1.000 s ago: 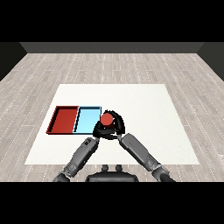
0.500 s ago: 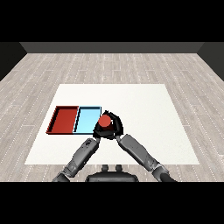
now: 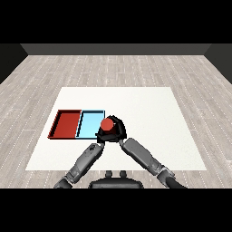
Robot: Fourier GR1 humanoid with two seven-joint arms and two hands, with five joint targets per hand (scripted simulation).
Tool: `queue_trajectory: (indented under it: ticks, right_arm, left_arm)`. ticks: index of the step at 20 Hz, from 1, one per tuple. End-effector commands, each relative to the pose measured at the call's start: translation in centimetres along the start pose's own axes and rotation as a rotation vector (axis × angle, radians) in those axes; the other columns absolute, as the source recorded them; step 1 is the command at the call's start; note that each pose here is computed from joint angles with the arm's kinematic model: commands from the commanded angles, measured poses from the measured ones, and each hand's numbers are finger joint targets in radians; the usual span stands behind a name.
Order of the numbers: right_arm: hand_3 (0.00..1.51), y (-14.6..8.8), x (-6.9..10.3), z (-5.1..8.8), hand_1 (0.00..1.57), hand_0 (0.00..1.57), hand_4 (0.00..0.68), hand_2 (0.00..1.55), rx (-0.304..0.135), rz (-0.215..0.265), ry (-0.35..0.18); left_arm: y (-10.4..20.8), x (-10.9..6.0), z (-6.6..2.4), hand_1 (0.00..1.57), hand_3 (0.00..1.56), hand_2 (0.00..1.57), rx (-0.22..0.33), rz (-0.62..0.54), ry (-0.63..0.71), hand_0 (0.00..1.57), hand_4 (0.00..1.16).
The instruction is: Pick the red can and put it in the red box
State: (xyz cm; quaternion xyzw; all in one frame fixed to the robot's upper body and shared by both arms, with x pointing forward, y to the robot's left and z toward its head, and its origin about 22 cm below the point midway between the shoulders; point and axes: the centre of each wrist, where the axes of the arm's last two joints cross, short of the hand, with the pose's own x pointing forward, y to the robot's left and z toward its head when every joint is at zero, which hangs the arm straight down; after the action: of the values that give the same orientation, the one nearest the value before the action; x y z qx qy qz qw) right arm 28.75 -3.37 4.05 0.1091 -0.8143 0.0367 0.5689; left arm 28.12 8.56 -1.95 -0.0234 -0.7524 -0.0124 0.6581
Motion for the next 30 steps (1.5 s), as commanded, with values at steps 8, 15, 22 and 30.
queue_trajectory:
  ticks: [8, 15, 22, 30]
  right_arm:
    - [1.25, -0.5, 0.0, 1.2, 1.32, 1.32, 0.123, 1.32, -0.021, -0.105, 0.004]
    - [0.0, -0.3, 0.8, 0.5, 0.0, 0.0, 0.0, 0.0, 0.027, 0.02, 0.014]
    - [0.0, -1.9, 0.0, 1.5, 0.0, 0.0, 0.0, 0.0, -0.01, 0.023, -0.002]
    - [0.0, -6.8, 3.6, 0.9, 0.0, 0.0, 0.0, 0.0, -0.108, 0.013, -0.095]
  left_arm:
    - [-0.7, 1.3, -0.97, 1.57, 1.44, 1.53, 0.113, -0.016, -0.073, 1.57, 1.08]
    - [-0.9, 2.2, -0.25, 1.57, 1.45, 1.53, 0.094, -0.009, -0.086, 1.57, 1.12]
    - [0.6, 1.1, -1.73, 1.57, 1.5, 1.57, 0.115, -0.026, -0.031, 1.57, 1.14]
    - [2.5, -1.2, -0.33, 1.57, 1.49, 1.57, 0.14, -0.068, -0.039, 1.57, 1.13]
